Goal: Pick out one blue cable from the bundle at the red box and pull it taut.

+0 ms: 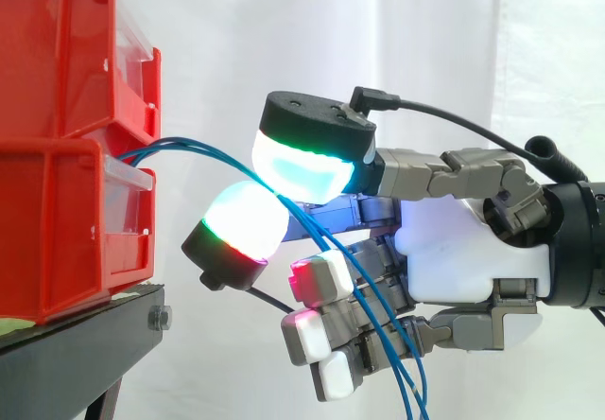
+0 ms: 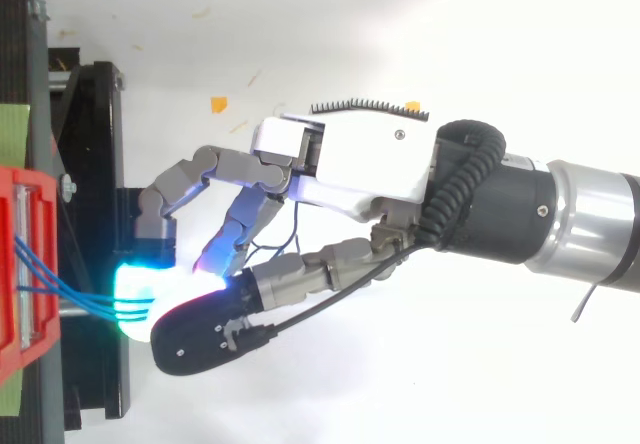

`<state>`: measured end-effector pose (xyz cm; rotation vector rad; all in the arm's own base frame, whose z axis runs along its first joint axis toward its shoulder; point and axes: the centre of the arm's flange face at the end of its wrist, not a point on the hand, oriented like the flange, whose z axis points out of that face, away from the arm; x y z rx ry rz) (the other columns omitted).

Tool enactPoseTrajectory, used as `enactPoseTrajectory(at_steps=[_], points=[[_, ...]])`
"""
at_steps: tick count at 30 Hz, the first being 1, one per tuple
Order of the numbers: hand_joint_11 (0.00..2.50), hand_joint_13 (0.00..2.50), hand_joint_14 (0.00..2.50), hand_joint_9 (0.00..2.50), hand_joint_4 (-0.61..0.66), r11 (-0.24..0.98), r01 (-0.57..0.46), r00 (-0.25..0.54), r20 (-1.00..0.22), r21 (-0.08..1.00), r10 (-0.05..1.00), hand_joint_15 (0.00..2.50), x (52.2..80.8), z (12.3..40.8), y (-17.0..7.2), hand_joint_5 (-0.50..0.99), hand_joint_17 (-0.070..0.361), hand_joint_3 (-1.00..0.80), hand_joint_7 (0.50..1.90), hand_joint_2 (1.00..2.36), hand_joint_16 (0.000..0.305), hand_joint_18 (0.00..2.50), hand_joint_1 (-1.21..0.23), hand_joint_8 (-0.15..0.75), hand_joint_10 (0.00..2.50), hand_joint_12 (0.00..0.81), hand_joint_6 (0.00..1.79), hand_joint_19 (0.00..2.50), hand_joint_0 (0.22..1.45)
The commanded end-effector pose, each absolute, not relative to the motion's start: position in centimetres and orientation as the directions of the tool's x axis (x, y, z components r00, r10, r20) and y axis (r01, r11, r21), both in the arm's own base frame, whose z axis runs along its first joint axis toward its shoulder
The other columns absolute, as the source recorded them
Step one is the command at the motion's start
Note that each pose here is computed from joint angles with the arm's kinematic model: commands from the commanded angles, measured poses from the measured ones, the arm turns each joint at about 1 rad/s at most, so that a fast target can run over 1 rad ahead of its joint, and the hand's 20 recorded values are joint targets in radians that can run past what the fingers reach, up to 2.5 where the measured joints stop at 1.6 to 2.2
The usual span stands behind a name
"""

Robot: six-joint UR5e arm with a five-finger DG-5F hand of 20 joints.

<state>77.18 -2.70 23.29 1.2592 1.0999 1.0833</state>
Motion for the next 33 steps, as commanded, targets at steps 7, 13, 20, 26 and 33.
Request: enactPoseTrajectory(at_steps=[7, 13, 20, 26, 33], points=[[0.88, 1.01, 0.03, 1.17, -0.11, 0.022, -0.002, 0.154, -0.021, 1.000, 0.988, 0.67, 77.16, 23.27, -2.77, -0.13, 0.114, -0.39, 1.19, 1.01, 0.051, 0.85, -0.89, 0.301, 0.03, 0.372, 0.96, 0.69, 0.80], [0.87, 1.02, 0.03, 1.19, -0.10, 0.022, 0.001, 0.154, -0.022, 1.000, 0.988, 0.66, 77.13, 23.24, -2.77, -0.13, 0.114, -0.50, 1.26, 1.00, 0.051, 0.89, -0.88, 0.309, 0.03, 0.370, 0.96, 0.66, 0.78], [0.88, 1.03, 0.03, 1.22, -0.07, 0.023, 0.004, 0.154, -0.023, 1.000, 0.988, 0.66, 77.10, 23.22, -2.78, -0.12, 0.114, -0.50, 1.24, 1.00, 0.051, 0.90, -0.86, 0.306, 0.03, 0.366, 0.96, 0.66, 0.72], [0.88, 1.03, 0.03, 1.24, -0.01, 0.025, 0.005, 0.154, -0.025, 1.000, 0.988, 0.66, 77.11, 23.10, -2.78, -0.11, 0.113, -0.50, 1.05, 1.00, 0.050, 0.90, -0.82, 0.308, 0.03, 0.366, 0.95, 0.66, 0.65], [0.89, 1.04, 0.03, 1.24, 0.00, 0.024, 0.002, 0.154, -0.024, 1.000, 0.988, 0.66, 77.14, 23.29, -2.77, -0.10, 0.113, -0.50, 0.99, 1.00, 0.050, 0.90, -0.82, 0.297, 0.03, 0.367, 0.94, 0.67, 0.63]])
